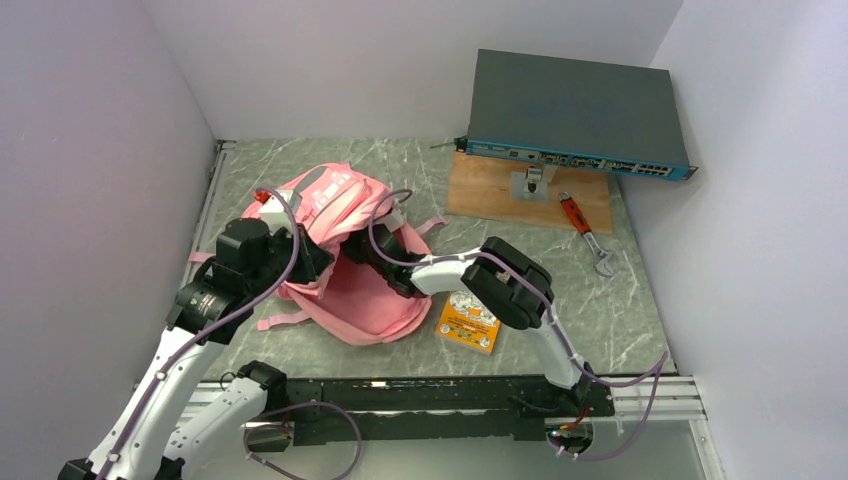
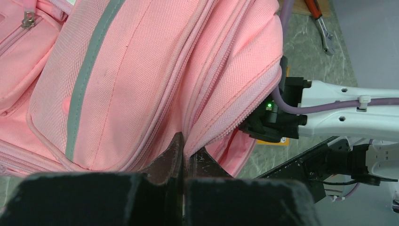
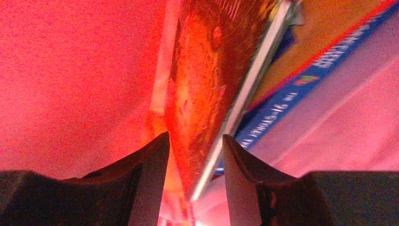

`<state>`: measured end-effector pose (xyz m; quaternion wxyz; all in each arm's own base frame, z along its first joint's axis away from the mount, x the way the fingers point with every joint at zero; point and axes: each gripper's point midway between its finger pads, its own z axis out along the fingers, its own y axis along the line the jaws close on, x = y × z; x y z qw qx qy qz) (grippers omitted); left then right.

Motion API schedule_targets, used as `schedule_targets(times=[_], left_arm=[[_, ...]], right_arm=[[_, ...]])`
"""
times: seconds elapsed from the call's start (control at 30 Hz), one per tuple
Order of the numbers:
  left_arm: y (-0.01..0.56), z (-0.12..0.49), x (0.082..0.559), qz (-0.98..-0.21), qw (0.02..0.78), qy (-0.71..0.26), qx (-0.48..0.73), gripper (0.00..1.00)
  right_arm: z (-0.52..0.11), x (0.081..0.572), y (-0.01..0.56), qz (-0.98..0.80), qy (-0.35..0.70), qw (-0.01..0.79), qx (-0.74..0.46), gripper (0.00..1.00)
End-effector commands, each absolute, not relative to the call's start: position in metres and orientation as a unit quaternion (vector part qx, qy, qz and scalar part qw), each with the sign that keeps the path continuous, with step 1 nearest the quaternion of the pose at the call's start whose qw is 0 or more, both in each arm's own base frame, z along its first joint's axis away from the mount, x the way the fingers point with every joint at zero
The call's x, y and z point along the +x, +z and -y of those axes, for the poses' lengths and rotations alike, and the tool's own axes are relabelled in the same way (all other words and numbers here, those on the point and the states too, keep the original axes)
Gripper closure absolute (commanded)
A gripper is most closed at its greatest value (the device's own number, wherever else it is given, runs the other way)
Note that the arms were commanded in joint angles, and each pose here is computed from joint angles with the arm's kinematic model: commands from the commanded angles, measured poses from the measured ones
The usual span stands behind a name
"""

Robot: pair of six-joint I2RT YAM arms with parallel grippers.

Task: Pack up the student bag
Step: Place the book in the student bag.

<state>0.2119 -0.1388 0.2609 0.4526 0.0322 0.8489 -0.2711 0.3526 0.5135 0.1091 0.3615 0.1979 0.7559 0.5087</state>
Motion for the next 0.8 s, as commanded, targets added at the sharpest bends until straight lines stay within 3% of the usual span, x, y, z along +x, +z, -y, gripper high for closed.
schedule_targets(times=[0.0,0.23,0.4,0.63,0.77], left_arm=[[0.312,0.143,0.214,-0.798,0.519,-0.306,0.038,1.00],[0.309,0.143,0.217,-0.797,0.521,-0.302,0.042,1.00],[0.305,0.142,0.219,-0.801,0.519,-0.295,0.043,1.00],[0.298,0.143,0.221,-0.804,0.515,-0.294,0.041,1.00],[0.294,0.143,0.221,-0.805,0.514,-0.295,0.039,1.00]], right_arm=[[-0.484,0.357,0.158,-0.730,0.515,0.413,0.176,0.51],[-0.422,0.282,0.168,-0.774,0.477,0.417,0.020,0.41],[-0.355,0.248,0.147,-0.833,0.353,0.423,-0.047,0.26],[-0.235,0.228,0.117,-0.885,0.218,0.412,0.002,0.15],[-0.153,0.223,0.108,-0.908,0.137,0.376,0.122,0.12]])
